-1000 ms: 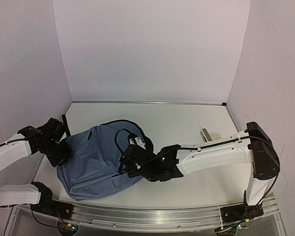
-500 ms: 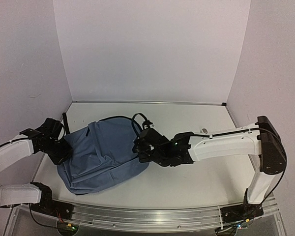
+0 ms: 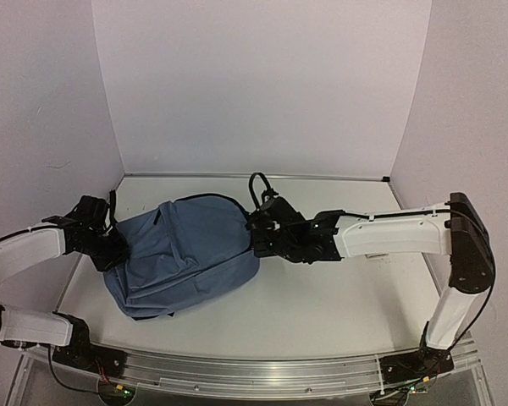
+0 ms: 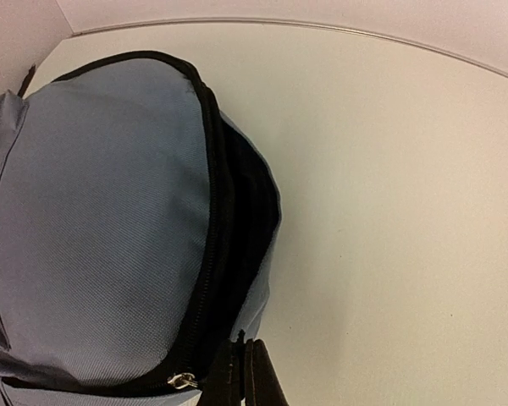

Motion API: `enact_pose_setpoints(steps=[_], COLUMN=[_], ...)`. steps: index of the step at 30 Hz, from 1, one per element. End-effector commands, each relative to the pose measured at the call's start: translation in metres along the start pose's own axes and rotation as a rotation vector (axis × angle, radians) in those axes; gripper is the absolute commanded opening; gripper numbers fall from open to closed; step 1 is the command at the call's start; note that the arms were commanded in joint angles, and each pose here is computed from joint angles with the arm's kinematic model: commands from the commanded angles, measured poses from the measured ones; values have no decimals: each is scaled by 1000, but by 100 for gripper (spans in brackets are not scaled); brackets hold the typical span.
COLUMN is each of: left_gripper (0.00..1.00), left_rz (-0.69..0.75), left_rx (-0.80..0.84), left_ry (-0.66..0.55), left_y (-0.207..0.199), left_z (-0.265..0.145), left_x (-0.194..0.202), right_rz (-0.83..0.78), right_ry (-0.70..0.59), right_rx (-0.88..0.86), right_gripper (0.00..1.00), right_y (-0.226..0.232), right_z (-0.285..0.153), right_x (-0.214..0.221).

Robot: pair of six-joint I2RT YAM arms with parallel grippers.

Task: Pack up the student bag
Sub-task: Zip the student bag at the center of the board.

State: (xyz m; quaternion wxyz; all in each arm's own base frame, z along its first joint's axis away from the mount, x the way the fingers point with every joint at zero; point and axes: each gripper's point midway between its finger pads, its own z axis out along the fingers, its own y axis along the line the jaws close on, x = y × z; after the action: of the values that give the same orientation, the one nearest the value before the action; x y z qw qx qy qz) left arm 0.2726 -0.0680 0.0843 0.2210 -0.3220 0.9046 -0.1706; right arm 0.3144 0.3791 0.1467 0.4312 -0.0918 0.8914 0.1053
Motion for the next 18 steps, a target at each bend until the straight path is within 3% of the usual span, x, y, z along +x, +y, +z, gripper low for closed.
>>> enact_pose_setpoints(steps=[1,2,4,6,9,10,14,18], left_gripper=[1,3,20,43,86,94,100,95], left_rz=[168,201,258,327,422,455,632,824], left_rx=[32,24,44,65,86,94,268,488], left_ry=[-85,-88,-116,-191,-282,-304,-295,-189], left_y=[-40,-49,-72,-97,-129,-138,-184,-211], left_z=[-11,-17,-31,-52,-79,-86,-97,-89], left_x=[-44,-52,-67,-80,-80,-77,-29,46], right_rz=[-24,-27,-17,0,30,39,68,86], right_ry=[-28,-12,6,24,34,35,34,34], right_rx=[-125,-167,-228,-279,-313,-322,-380,-402], right_gripper=[0,0,0,0,0,0,0,0], right_y=[9,15,24,31,37,38,47,48], right_z=[-21,-23,-25,-26,-28,-28,-35,-37], right_x=[-21,-18,-12,-7,-6,-6,-10,-12])
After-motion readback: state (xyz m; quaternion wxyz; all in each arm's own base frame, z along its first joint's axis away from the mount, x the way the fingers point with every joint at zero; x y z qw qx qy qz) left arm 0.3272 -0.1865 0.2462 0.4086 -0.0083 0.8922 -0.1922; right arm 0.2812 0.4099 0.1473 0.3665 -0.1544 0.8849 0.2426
